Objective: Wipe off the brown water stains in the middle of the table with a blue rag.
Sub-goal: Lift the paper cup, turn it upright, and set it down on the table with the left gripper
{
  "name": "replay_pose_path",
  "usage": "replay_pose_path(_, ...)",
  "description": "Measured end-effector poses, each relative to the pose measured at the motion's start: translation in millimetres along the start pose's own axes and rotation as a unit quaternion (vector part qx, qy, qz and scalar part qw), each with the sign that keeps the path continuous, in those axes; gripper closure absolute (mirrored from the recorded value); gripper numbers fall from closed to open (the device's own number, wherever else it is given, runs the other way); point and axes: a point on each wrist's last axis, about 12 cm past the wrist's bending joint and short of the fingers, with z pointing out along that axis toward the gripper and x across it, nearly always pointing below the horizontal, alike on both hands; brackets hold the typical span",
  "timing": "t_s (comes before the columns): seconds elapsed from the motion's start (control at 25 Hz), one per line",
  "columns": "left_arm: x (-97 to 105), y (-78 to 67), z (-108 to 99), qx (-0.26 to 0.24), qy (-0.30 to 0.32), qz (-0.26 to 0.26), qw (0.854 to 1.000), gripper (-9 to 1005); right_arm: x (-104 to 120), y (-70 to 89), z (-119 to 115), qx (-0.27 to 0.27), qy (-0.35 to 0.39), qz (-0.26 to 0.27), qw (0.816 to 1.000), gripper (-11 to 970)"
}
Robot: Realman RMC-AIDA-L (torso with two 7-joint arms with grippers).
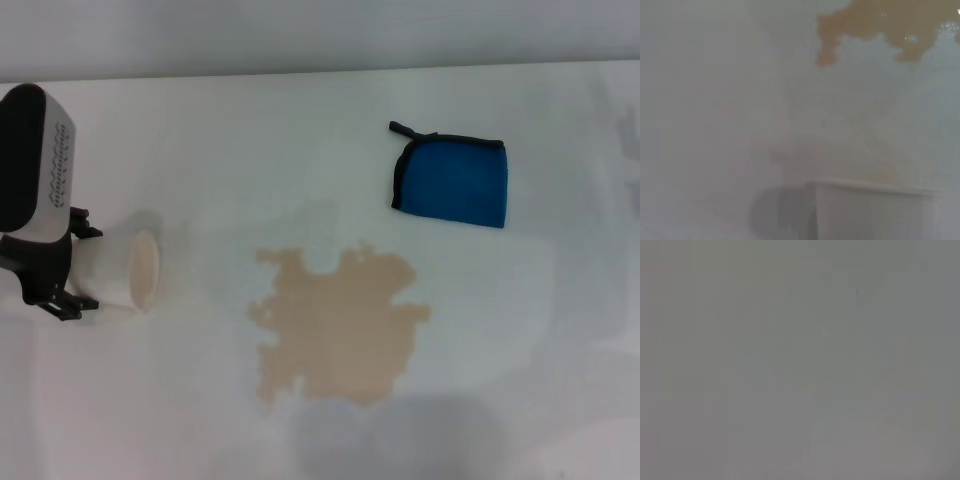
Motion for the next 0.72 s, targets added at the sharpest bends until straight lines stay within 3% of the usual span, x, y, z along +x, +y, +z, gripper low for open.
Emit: replay_pose_path(0.72, -0.8, -2.1, 8.0, -0.011, -0.015, -0.006, 1.000, 170, 1.3, 0.1, -1.0, 0.000, 0.002, 0.001, 1.000, 177)
